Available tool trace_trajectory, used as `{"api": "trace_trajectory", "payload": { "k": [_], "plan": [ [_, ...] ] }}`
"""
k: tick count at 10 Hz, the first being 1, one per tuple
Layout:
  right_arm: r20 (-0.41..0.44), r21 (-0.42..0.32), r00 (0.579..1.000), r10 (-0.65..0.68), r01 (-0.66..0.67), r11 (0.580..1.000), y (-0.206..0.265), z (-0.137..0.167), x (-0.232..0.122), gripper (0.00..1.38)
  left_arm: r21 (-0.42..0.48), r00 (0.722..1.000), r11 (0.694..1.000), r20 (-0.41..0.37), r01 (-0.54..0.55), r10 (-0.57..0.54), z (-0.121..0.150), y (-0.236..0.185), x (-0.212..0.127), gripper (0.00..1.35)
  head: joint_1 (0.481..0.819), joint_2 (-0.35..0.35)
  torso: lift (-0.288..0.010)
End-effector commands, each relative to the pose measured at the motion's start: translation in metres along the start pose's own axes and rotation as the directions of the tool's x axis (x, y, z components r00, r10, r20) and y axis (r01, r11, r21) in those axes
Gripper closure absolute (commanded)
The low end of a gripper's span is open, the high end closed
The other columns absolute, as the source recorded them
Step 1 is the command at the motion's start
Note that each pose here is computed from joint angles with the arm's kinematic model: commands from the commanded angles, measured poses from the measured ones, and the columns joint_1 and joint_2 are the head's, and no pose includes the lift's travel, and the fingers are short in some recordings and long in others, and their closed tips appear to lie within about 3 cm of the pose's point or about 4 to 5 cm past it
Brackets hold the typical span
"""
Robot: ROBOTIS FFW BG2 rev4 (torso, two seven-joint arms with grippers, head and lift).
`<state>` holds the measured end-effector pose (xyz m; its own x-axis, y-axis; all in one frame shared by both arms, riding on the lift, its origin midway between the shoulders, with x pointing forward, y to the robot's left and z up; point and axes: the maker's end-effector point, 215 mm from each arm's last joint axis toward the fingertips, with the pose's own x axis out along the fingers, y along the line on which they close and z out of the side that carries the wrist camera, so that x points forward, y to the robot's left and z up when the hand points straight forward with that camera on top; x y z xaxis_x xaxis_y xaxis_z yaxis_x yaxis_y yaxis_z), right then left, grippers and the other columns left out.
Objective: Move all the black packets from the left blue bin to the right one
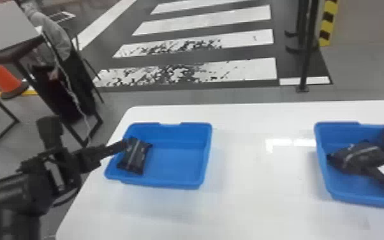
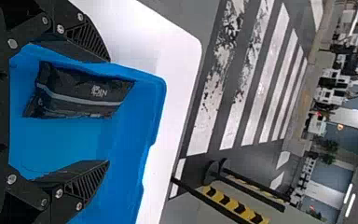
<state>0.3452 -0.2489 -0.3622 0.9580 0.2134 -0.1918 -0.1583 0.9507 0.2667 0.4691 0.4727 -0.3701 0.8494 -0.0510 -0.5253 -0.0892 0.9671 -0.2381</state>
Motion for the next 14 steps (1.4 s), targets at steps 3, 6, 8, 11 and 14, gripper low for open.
{"api": "trace_trajectory", "payload": {
  "k": [3, 6, 8, 11, 14],
  "plan": [
    [-0.015, 0.027, 1.0, 0.008, -0.008, 1.0, 0.0, -0.009, 0.002, 0.13, -0.016, 0.99, 1.0, -0.139, -0.005, 0.003, -0.026, -0.008, 0.04, 0.31, 0.695, 0.277, -0.139],
    [-0.028, 0.056, 0.999, 0.017, -0.015, 0.998, -0.001, -0.019, 0.003, 0.13, -0.023, 0.977, 0.998, -0.204, -0.062, 0.056, -0.036, 0.0, 0.058, 0.31, 0.695, 0.288, -0.139],
    [-0.031, 0.067, 0.999, 0.024, -0.022, 0.998, 0.0, -0.023, 0.005, 0.13, -0.015, 0.968, 1.0, -0.249, -0.021, 0.016, -0.04, -0.02, 0.079, 0.31, 0.695, 0.281, -0.139],
    [-0.045, 0.111, 0.998, 0.034, -0.029, 0.993, 0.0, -0.035, 0.005, 0.13, -0.026, 0.954, 0.998, -0.296, -0.055, 0.045, -0.053, -0.022, 0.08, 0.31, 0.695, 0.258, -0.139],
    [-0.048, 0.132, 0.998, 0.041, -0.034, 0.991, 0.0, -0.039, 0.006, 0.13, -0.036, 0.939, 0.995, -0.338, -0.089, 0.072, -0.062, -0.014, 0.087, 0.33, 0.695, 0.256, -0.139]
  ]
}}
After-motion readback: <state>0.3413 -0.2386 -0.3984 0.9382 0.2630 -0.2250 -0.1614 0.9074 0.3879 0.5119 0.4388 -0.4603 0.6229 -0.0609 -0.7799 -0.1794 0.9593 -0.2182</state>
